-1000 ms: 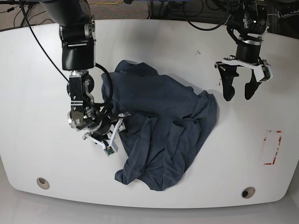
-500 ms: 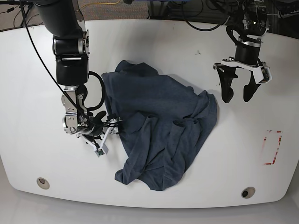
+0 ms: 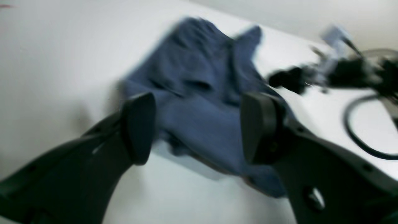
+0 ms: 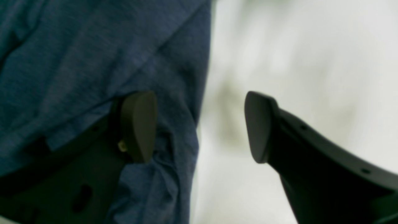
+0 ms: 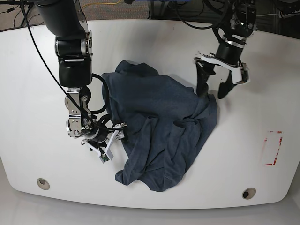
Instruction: Fold the T-shirt properly
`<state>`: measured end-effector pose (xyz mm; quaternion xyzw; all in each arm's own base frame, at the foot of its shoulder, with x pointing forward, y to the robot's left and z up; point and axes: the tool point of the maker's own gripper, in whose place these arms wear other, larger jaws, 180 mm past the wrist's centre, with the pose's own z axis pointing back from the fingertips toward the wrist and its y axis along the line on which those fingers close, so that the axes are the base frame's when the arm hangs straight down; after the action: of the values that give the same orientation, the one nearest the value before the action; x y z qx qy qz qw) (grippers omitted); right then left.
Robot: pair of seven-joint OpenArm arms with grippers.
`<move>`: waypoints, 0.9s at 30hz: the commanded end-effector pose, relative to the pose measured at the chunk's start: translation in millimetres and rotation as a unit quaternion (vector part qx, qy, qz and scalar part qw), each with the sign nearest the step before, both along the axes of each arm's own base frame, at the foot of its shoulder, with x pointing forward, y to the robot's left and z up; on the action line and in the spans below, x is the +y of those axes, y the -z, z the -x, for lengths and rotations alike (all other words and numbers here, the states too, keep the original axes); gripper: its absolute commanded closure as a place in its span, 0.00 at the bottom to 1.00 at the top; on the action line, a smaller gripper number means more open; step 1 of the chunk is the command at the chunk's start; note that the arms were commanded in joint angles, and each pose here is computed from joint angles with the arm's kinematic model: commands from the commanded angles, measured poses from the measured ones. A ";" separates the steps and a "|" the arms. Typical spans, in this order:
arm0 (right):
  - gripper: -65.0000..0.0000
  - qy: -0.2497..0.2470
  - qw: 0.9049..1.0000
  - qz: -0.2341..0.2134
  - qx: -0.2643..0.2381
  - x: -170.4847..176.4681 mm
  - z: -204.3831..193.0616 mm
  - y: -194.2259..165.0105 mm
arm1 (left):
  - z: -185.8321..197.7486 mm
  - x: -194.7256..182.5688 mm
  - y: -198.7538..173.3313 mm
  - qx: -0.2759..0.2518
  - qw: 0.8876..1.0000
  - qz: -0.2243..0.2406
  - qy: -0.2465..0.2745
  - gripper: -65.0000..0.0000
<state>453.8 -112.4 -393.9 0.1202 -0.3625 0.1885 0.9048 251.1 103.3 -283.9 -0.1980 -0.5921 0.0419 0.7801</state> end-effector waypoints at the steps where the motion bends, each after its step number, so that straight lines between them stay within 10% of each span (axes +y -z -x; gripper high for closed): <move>1: 0.36 0.006 0.999 -0.007 -0.036 -1.3 -19.3 -24.7 | -1.9 -3.3 -10.6 -0.019 1.000 0.007 0.002 0.39; 14: 0.34 -0.066 0.998 0.005 -0.013 47.4 0.4 -8.4 | 14.4 -51.3 -13.5 -0.007 0.997 0.042 0.060 0.40; 27: 0.34 -0.215 0.976 0.043 -0.006 126.4 76.3 22.3 | 1.2 9.6 -17.3 -0.019 1.000 0.000 -0.014 0.40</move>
<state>380.3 9.1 -424.5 0.1504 -0.3161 0.3839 0.8545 246.8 108.2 -280.4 -0.1922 -0.5901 0.0464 0.7827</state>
